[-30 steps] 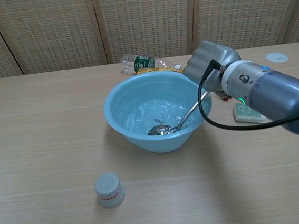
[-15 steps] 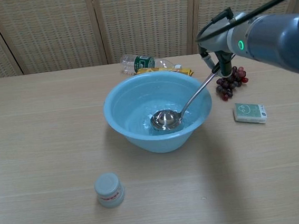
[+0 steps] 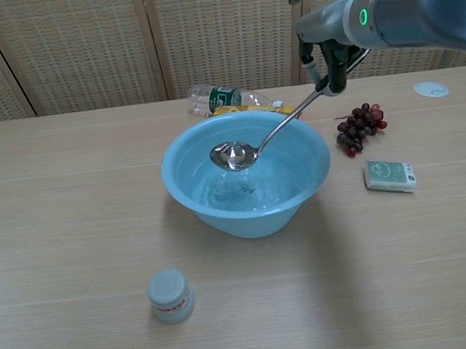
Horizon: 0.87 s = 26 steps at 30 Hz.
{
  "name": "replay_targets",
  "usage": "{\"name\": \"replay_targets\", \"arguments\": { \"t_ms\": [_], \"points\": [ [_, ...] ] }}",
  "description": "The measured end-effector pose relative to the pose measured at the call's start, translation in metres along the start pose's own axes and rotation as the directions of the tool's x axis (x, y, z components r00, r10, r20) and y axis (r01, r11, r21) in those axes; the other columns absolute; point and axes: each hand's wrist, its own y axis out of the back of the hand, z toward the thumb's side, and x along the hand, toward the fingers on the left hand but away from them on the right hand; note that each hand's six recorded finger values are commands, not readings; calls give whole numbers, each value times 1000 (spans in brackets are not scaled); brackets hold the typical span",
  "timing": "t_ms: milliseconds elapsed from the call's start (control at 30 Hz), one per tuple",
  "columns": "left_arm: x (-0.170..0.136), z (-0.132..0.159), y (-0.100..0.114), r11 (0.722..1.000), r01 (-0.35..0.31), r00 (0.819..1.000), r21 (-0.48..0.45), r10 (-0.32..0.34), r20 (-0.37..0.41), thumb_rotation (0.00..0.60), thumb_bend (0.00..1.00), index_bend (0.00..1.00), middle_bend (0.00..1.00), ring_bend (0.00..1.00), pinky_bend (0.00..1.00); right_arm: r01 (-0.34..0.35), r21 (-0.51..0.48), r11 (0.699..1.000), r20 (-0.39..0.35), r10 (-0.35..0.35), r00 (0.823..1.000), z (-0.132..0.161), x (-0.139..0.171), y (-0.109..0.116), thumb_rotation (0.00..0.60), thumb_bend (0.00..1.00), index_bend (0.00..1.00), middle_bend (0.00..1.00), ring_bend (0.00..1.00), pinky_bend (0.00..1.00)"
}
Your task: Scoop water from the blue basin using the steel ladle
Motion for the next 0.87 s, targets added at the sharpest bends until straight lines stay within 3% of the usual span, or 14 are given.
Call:
{"name": "replay_targets", "arguments": {
  "t_ms": [867],
  "points": [
    [0, -1, 1, 1000, 1, 1000, -5, -1, -1, 600, 0, 0, 0, 0, 0, 54, -4, 999, 46, -54, 997, -13, 12, 48, 600, 892, 787, 926, 875, 1000]
  ]
}}
